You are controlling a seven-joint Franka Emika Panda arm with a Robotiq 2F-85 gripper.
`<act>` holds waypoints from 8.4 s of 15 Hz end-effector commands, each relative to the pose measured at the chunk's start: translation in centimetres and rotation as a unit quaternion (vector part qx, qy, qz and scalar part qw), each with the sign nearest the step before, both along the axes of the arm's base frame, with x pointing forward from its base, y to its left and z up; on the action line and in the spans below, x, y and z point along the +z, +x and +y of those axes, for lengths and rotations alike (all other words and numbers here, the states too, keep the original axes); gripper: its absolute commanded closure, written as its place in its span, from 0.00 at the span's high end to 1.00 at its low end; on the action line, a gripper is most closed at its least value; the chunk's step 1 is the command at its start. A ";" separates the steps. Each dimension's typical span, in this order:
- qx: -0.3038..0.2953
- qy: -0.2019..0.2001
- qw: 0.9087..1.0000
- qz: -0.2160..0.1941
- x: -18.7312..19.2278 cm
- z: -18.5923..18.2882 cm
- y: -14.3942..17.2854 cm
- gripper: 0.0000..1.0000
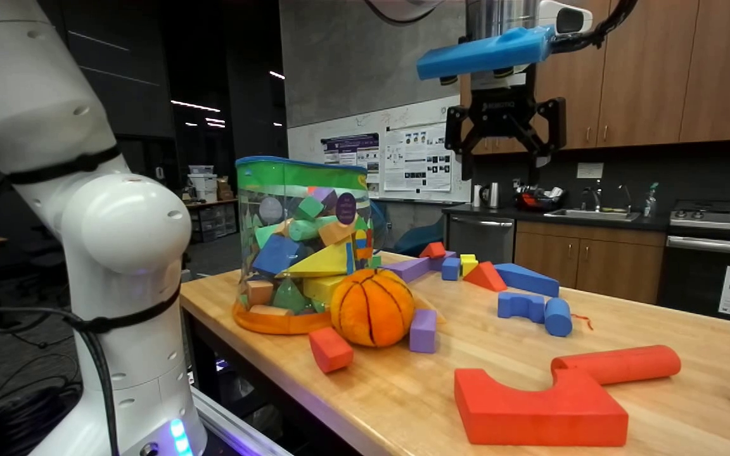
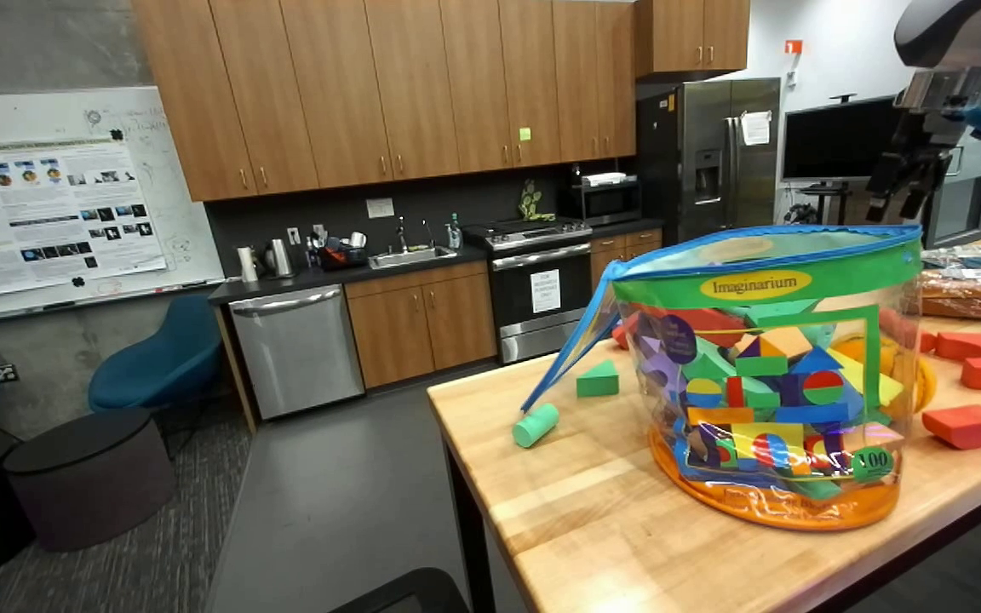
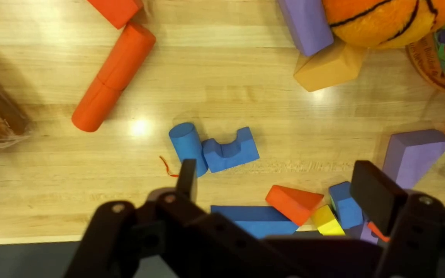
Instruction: Pick up the blue square block with a curve and place it in the blocks bag
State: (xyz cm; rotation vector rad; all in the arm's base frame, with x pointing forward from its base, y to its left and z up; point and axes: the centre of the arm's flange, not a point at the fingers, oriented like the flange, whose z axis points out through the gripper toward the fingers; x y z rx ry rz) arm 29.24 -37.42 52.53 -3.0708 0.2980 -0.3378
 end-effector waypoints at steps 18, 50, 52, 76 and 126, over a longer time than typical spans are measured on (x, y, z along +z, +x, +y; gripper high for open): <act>-0.242 0.060 0.967 0.059 -13.0 -4.0 8.5 1.00; -0.530 0.076 0.844 0.001 -20.4 -1.3 17.0 1.00; -0.526 0.076 0.847 0.005 -20.5 -0.8 17.2 1.00; -0.400 0.009 0.916 -0.019 -17.0 -2.3 13.9 0.06; 0.437 -0.156 0.845 -0.266 6.2 32.1 2.8 0.06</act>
